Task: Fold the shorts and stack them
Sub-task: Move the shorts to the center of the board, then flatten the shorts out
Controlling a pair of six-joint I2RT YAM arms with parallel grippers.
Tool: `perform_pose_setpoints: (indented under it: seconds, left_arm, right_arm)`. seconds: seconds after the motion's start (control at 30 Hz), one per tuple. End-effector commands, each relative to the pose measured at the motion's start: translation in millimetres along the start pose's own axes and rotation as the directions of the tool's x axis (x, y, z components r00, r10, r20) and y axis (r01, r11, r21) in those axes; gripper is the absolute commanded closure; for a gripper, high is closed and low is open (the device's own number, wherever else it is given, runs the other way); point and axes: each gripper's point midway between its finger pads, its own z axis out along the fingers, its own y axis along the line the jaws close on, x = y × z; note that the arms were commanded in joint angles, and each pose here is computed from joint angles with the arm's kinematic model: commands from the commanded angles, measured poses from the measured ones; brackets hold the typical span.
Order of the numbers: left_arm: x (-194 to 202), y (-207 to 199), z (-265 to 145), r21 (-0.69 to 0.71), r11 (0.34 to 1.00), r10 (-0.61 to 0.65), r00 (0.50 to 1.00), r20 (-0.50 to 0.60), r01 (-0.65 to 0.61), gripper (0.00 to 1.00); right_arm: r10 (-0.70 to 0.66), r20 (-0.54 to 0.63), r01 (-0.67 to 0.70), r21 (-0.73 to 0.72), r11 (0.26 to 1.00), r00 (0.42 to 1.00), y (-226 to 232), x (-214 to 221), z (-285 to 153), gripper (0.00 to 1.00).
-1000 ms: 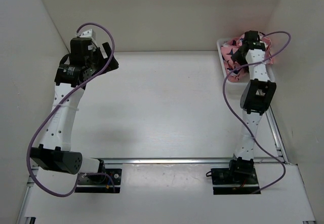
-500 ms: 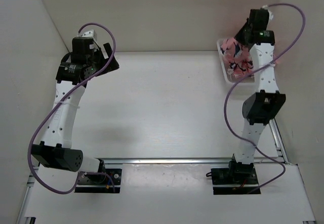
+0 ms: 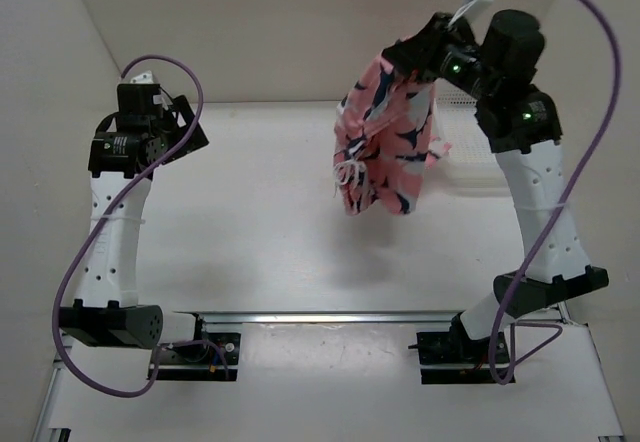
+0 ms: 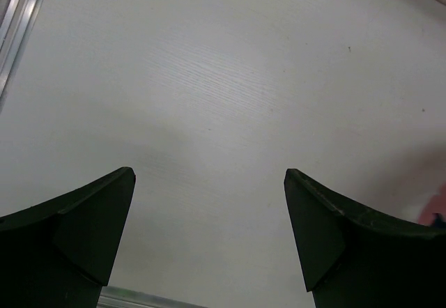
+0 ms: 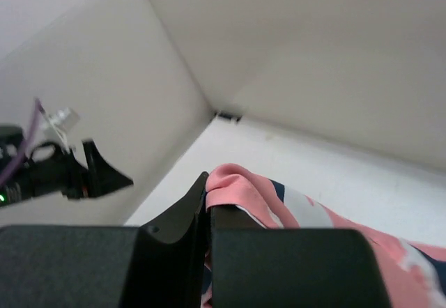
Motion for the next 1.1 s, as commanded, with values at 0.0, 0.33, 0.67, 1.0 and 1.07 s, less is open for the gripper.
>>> perform_pose_setpoints:
  seconds: [0.0, 0.33, 0.67, 1.0, 1.07]
  left_arm:
    - [-22.5, 6.2, -33.5, 0.012, 0.999, -0.043, 0.995, 0.093, 0.042, 0.00]
    - [57.2, -33.3, -4.5, 0.177, 0.984, 0.049, 0.984, -0.171, -0.018, 0.06]
    - [195.6, -79.9, 49.6, 0.311, 0.950, 0.181, 0.859, -0.479, -0.027, 0.49]
    - [204.8, -83.0, 49.6, 0.300, 0.954, 0.175, 0.847, -0.502, -0.019, 0.49]
    - [198.2, -81.4, 46.0, 0.298, 0.954, 0.171, 0.864, -0.474, -0.025, 0.48]
  right_arm:
    - [0.084, -0.185, -0.074, 0.062, 0.995, 0.979, -40.2, 78.4, 28.3, 1.00]
    - [0.363, -0.446, -0.082, 0.534, 0.842, 0.818, -174.3, 214.4, 49.7, 0.01]
    - [0.400, -0.597, -0.066, 0.501, 0.863, 0.695, -117.8, 352.0, -39.3, 0.59]
    - [0.651, -0.629, -0.454, 0.474, 0.755, 0.425, -52.1, 439.3, -29.8, 0.10]
    - [0.666, -0.607, -0.436, 0.506, 0.744, 0.433, -61.9, 444.8, -20.1, 0.10]
